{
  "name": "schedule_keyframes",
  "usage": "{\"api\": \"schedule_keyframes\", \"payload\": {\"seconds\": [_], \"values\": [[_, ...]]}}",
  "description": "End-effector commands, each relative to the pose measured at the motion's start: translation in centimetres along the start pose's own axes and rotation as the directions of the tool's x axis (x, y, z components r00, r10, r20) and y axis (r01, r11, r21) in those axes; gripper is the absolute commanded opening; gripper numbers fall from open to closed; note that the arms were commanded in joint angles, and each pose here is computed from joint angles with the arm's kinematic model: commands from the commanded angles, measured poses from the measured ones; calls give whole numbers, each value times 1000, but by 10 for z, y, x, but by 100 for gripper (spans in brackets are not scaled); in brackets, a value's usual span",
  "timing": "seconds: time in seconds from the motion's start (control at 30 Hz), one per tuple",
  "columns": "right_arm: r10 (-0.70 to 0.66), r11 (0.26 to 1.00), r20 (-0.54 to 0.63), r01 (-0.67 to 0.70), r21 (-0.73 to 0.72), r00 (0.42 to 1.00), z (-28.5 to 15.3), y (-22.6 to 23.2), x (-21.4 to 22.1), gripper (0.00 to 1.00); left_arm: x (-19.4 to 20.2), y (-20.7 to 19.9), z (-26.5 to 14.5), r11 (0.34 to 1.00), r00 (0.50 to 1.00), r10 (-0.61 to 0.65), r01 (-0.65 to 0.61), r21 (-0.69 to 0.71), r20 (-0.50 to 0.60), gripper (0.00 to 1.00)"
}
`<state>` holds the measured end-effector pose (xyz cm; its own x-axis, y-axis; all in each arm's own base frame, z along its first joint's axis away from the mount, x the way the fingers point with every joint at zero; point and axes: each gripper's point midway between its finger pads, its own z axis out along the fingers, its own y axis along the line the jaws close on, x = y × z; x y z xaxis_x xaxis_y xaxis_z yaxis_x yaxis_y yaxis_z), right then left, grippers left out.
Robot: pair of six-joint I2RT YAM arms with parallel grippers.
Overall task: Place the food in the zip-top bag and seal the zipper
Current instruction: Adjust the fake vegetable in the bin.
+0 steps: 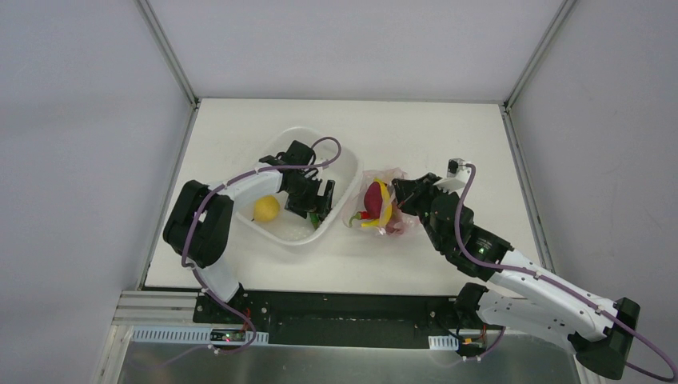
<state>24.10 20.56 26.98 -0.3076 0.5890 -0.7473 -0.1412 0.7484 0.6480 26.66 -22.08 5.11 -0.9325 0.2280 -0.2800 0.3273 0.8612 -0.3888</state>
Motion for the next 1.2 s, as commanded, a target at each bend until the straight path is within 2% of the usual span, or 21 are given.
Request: {"api": "schedule_keyframes", "payload": {"seconds": [0.0,0.23,0.43,0.7,0.9,1.17], "values": [[25,1000,51,-25,-7,998,-1,9,-20,3,-1,7,13,999,999,-48,48,-14,9,82],[19,1000,43,-19,-8,999,1,11,-18,4,8,30,25,988,995,-89,93,-127,36,64],[20,1000,37,-19,-15,999,1,13,-18,4,2,25,20,988,992,-89,98,-116,84,28],[27,1000,44,-27,-10,999,-1,11,-20,4,-18,8,-16,995,984,-33,49,-87,177,0],[36,999,51,-36,-8,998,-4,9,-22,4,-33,1,-52,994,958,-6,38,-107,286,0],[37,999,45,-36,-6,998,-3,8,-20,4,-49,-4,-109,988,893,27,43,-145,449,0]]}}
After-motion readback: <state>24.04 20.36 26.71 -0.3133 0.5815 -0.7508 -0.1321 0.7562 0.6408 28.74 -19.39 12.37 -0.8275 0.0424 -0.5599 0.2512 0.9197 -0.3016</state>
